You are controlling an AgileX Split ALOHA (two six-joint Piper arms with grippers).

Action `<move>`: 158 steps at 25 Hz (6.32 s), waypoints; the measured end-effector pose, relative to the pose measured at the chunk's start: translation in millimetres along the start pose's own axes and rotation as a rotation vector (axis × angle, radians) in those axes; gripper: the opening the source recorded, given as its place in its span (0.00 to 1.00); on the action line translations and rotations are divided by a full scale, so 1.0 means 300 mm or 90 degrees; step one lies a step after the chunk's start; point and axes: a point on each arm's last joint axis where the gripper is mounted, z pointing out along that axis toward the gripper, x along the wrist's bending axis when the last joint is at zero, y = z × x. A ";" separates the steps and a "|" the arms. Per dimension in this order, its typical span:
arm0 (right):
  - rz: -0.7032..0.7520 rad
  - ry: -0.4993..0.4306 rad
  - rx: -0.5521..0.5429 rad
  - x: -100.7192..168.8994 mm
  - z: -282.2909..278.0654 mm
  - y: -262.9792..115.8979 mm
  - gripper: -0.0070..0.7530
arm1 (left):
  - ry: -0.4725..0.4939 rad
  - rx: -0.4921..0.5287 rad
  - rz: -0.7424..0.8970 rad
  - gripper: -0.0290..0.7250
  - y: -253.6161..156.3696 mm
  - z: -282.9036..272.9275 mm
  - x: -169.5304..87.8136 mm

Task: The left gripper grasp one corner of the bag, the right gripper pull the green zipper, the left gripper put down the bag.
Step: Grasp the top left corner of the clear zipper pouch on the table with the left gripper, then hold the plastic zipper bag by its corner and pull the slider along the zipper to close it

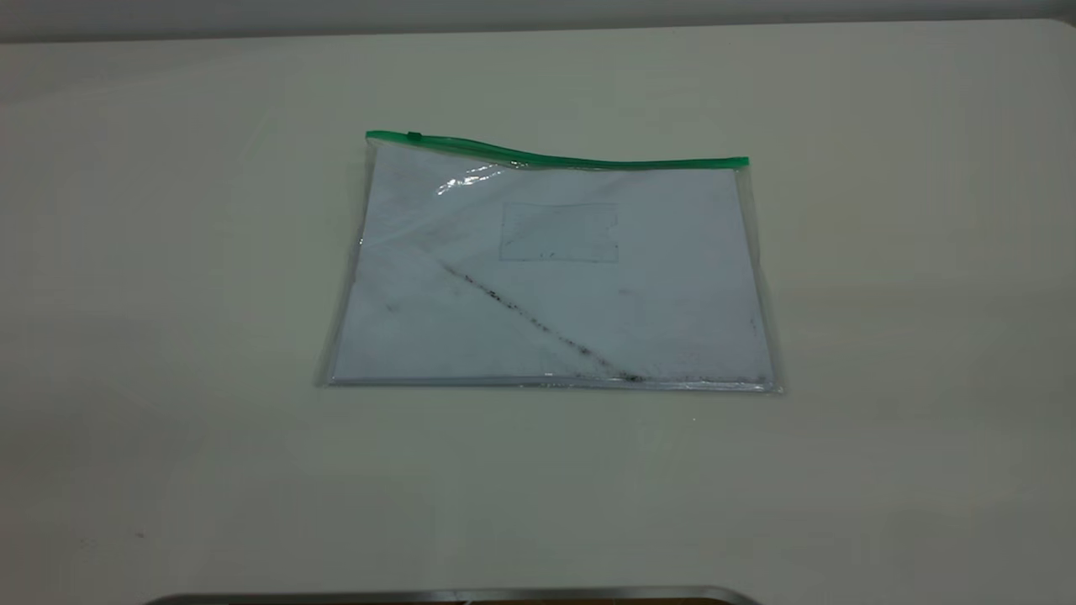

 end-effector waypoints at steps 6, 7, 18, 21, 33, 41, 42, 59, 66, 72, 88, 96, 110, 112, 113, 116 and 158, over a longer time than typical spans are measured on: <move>0.000 0.000 0.000 0.000 0.000 0.000 0.77 | 0.000 0.000 -0.001 0.82 0.000 0.000 0.000; 0.000 0.000 0.000 0.000 0.000 0.000 0.77 | 0.000 0.000 -0.001 0.82 0.000 0.000 0.000; 0.000 0.000 0.000 0.000 0.000 0.000 0.77 | 0.000 0.000 -0.001 0.82 0.000 0.000 0.000; 0.000 0.000 0.000 0.000 0.000 0.000 0.77 | 0.000 0.000 -0.001 0.82 0.000 0.000 0.000; 0.000 0.000 0.000 0.000 0.000 0.000 0.77 | 0.000 0.000 -0.001 0.82 0.000 0.000 0.000; 0.011 0.023 -0.003 0.011 0.000 0.002 0.77 | 0.000 0.000 -0.005 0.82 0.000 0.000 0.000; 0.014 0.030 -0.005 0.014 -0.001 0.003 0.77 | 0.000 0.000 -0.005 0.82 0.000 0.000 0.000; 0.087 0.071 0.144 0.001 0.236 0.253 0.77 | -0.052 0.156 -0.093 0.82 0.414 0.408 -0.029; 0.121 0.089 0.192 0.003 0.376 0.291 0.77 | -0.087 0.220 -0.111 0.82 0.456 0.716 -0.051; 0.119 0.082 0.210 -0.011 0.511 0.343 0.77 | -0.141 0.290 -0.065 0.82 0.500 1.004 -0.093; 0.068 0.075 0.263 -0.029 0.736 0.353 0.77 | -0.410 0.331 0.088 0.82 0.482 1.539 -0.226; 0.065 0.075 0.261 -0.029 0.737 0.353 0.77 | -0.436 0.349 0.113 0.82 0.388 1.671 -0.263; 0.066 0.076 0.261 -0.029 0.737 0.353 0.77 | -0.475 0.295 0.122 0.82 0.324 1.741 -0.349; 0.067 0.076 0.260 -0.028 0.737 0.354 0.77 | -0.480 0.292 0.121 0.82 0.315 1.755 -0.361; 0.067 0.076 0.260 -0.028 0.737 0.354 0.77 | -0.481 0.289 0.119 0.82 0.313 1.763 -0.366; 0.068 0.076 0.260 -0.028 0.737 0.354 0.77 | -0.485 0.285 0.118 0.82 0.306 1.781 -0.381; -0.244 0.319 0.191 0.299 1.158 0.374 0.77 | -0.772 0.033 0.926 0.11 0.529 1.623 -0.763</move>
